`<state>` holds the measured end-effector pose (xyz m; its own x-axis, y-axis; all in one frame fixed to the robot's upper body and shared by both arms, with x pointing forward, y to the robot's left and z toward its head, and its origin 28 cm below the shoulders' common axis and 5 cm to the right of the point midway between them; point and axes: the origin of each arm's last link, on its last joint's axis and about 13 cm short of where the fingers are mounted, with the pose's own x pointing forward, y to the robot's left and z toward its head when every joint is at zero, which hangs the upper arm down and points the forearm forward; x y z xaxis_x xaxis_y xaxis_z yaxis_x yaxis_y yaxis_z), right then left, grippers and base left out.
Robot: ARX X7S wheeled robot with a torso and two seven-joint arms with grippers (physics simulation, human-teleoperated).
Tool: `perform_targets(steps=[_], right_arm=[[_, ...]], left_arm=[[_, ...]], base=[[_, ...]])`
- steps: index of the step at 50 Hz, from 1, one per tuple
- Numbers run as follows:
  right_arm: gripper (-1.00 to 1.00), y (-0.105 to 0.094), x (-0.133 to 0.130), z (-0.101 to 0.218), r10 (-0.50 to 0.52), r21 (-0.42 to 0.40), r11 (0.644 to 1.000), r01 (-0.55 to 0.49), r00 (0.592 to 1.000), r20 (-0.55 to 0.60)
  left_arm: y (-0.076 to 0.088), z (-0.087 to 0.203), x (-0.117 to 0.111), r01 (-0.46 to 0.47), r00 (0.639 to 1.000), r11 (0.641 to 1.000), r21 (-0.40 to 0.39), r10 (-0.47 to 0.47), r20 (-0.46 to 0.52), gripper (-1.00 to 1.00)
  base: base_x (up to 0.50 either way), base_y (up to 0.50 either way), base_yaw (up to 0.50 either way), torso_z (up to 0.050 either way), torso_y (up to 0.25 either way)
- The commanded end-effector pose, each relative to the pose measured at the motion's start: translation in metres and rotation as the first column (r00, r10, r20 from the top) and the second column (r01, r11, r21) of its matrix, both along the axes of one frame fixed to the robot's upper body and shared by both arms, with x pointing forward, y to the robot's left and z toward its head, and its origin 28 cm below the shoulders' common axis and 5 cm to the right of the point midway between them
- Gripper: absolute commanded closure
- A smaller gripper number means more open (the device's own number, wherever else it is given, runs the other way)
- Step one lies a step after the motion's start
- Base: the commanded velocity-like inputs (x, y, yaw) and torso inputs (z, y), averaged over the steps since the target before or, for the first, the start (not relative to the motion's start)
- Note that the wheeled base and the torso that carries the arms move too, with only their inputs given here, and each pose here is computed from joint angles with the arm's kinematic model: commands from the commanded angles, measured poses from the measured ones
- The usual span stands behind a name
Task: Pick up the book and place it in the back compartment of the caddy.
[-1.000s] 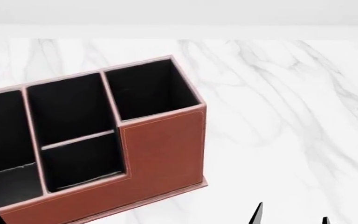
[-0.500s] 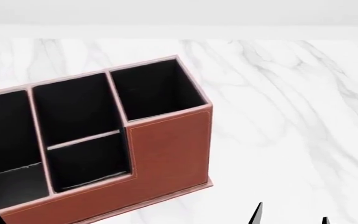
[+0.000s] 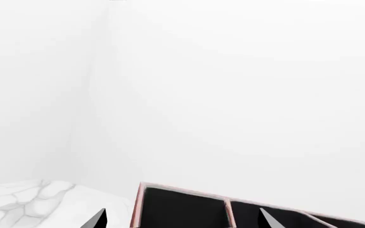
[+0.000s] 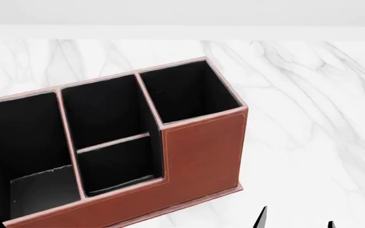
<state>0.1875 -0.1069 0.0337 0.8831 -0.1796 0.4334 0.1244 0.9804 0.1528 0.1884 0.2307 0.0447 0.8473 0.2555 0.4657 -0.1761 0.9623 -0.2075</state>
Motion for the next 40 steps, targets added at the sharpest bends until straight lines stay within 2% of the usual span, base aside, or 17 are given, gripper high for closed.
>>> perform_targets(steps=[1, 9, 23, 25, 40], right_arm=[[-1.00, -0.0003, -0.0003, 0.0001, 0.005, 0.003, 1.000, -0.005, 1.000, 0.002], [-1.00, 0.0000, -0.0003, 0.0000, -0.001, -0.002, 1.000, 0.001, 1.000, 0.002], [-1.00, -0.0007, -0.0004, 0.0002, 0.009, 0.012, 1.000, -0.009, 1.000, 0.008], [-1.00, -0.0011, -0.0014, 0.0005, 0.039, 0.030, 0.999, -0.040, 0.999, 0.014], [-1.00, -0.0011, -0.0012, 0.0001, 0.038, 0.030, 0.999, -0.038, 0.999, 0.013]], left_arm=[[-0.0003, -0.0005, 0.0000, 0.003, 1.000, 1.000, 0.000, -0.003, 0.000, -1.00], [-0.0002, -0.0005, 0.0000, 0.003, 1.000, 1.000, 0.000, -0.003, 0.000, -1.00], [-0.0008, -0.0010, 0.0006, 0.004, 1.000, 1.000, 0.001, -0.004, -0.003, -1.00], [-0.0009, -0.0008, 0.0004, 0.004, 1.000, 1.000, 0.001, -0.004, -0.003, -1.00], [-0.0008, -0.0014, 0.0011, 0.006, 1.000, 1.000, 0.004, -0.005, -0.009, -1.00]], base=[[0.00, 0.00, 0.00, 0.000, 0.000], [0.00, 0.01, 0.00, 0.000, 0.000], [0.00, 0.20, 0.00, 0.000, 0.000], [0.00, 0.00, 0.00, 0.000, 0.000], [0.00, 0.00, 0.00, 0.000, 0.000]])
